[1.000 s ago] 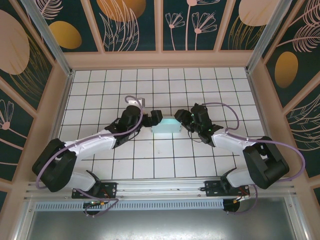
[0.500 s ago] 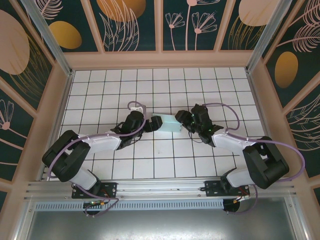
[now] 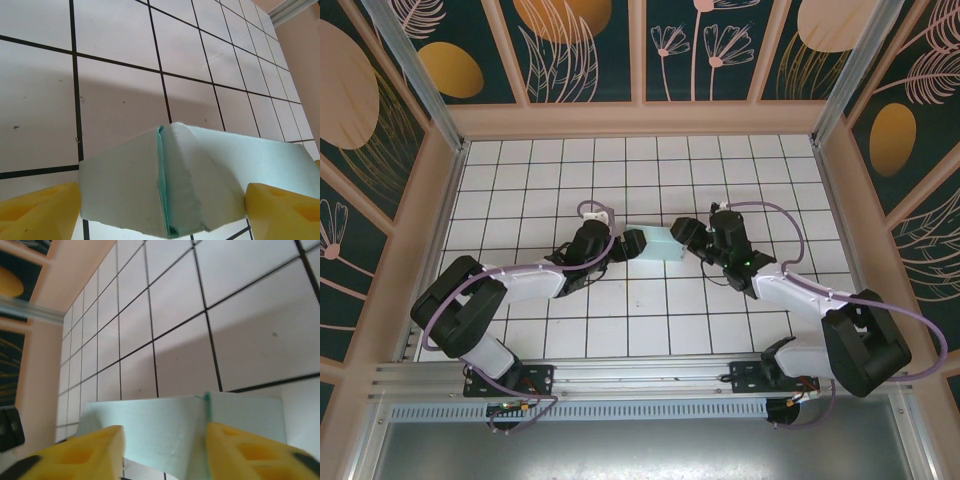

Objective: Fold the paper box

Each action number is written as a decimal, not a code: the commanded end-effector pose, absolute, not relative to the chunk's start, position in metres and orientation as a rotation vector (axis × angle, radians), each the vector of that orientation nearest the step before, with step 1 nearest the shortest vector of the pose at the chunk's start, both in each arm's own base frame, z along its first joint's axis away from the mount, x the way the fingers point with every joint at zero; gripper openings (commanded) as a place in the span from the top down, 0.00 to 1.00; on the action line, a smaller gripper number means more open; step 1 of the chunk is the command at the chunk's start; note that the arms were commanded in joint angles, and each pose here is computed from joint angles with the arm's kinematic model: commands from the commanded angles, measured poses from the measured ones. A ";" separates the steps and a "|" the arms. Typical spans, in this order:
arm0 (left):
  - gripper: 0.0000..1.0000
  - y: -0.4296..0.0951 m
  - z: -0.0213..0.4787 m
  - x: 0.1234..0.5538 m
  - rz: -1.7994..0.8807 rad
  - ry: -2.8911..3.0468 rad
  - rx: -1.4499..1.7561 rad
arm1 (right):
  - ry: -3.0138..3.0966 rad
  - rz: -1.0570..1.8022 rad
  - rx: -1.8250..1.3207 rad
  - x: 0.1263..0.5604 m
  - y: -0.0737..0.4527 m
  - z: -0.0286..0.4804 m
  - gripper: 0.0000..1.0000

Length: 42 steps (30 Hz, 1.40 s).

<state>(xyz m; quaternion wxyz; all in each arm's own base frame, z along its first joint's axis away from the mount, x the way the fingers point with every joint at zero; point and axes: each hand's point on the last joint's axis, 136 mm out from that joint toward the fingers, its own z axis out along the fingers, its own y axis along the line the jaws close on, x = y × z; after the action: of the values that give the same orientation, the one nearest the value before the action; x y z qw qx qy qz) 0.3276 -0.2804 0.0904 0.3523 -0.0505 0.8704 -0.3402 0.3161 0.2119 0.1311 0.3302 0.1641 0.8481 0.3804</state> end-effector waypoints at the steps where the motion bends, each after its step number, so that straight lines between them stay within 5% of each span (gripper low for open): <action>1: 0.16 -0.264 0.043 0.309 -0.742 2.429 -0.107 | 2.275 0.928 0.478 0.312 0.198 0.110 0.62; 6: 0.14 -0.266 0.044 0.309 -0.744 2.425 -0.079 | 2.307 0.893 0.534 0.312 0.190 0.095 0.86; 11: 0.13 -0.266 0.044 0.308 -0.739 2.428 -0.066 | 2.315 0.905 0.521 0.310 0.191 0.095 0.90; 13: 0.13 -0.266 0.043 0.308 -0.739 2.431 -0.065 | 2.286 0.924 0.496 0.312 0.193 0.104 0.87; 17: 0.13 -0.268 0.042 0.308 -0.743 2.435 -0.063 | 2.203 0.997 0.443 0.313 0.198 0.126 0.57; 19: 0.13 -0.267 0.042 0.309 -0.743 2.434 -0.063 | 2.207 1.006 0.432 0.311 0.199 0.124 0.55; 23: 0.12 -0.269 0.042 0.308 -0.748 2.436 -0.043 | 2.267 1.006 0.456 0.306 0.200 0.101 0.66; 28: 0.12 -0.268 0.044 0.308 -0.738 2.433 -0.036 | 2.278 1.003 0.527 0.303 0.191 0.086 0.98; 35: 0.12 -0.270 0.045 0.308 -0.751 2.432 -0.040 | 2.213 1.005 0.472 0.310 0.190 0.113 1.00; 36: 0.12 -0.270 0.046 0.308 -0.754 2.432 -0.037 | 2.199 1.004 0.458 0.311 0.191 0.119 0.96; 39: 0.12 -0.272 0.049 0.309 -0.763 2.426 -0.038 | 2.175 0.993 0.428 0.316 0.192 0.130 0.59; 42: 0.12 -0.273 0.052 0.310 -0.772 2.419 -0.036 | 2.182 0.987 0.416 0.323 0.195 0.132 0.45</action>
<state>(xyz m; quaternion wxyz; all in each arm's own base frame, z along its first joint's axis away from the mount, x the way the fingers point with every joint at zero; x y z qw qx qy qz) 0.3293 -0.2844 0.0902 0.3522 -0.0311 0.8727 -0.3368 0.3122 0.1952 0.1198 0.3305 0.1688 0.8437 0.3878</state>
